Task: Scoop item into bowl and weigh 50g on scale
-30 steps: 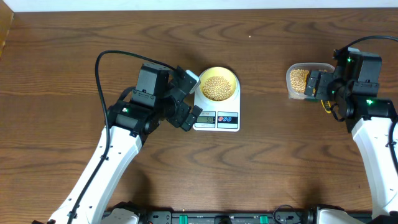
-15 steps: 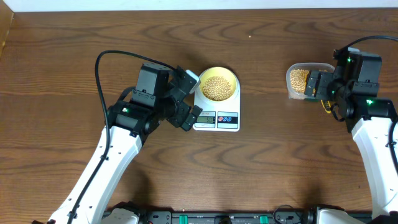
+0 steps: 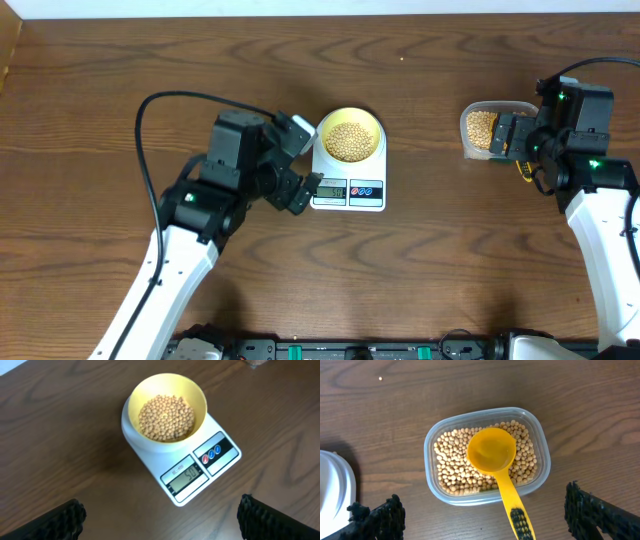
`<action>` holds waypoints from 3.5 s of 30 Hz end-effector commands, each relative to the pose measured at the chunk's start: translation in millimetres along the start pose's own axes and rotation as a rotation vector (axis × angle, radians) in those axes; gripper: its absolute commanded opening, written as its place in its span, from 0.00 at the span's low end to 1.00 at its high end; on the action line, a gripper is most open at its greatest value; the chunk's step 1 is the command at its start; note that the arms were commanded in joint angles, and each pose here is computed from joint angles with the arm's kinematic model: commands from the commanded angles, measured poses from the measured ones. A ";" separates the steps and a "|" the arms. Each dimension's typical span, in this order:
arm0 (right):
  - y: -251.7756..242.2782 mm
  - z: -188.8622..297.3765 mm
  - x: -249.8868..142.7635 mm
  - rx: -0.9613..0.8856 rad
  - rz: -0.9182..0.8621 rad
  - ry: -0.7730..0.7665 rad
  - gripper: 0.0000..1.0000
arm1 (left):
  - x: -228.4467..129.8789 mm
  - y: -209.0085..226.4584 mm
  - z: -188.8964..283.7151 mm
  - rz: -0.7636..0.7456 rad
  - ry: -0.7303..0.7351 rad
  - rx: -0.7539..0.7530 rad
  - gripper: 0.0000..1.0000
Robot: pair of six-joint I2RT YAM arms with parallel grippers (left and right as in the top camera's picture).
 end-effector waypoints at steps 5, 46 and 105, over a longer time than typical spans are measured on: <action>2.8 4.9 3.2 0.010 0.016 -0.016 0.99 | -10.9 6.4 16.9 0.021 -0.097 0.193 0.99; 2.8 4.9 3.1 0.010 0.016 -0.015 0.99 | -121.5 -0.3 52.1 0.291 -0.682 0.762 0.98; 2.8 4.9 3.1 0.010 0.016 -0.015 0.99 | -167.0 -16.8 30.7 0.418 -0.494 0.674 0.99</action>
Point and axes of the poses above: each gripper's point midway between its finger pads, its own z axis back along the fingers, its own y axis along the line the jaws close on, x = y × z, the point moved 6 cm from there along z, back along the fingers, and after that the axes turned 14 degrees about -z, right-handed, at the moved point
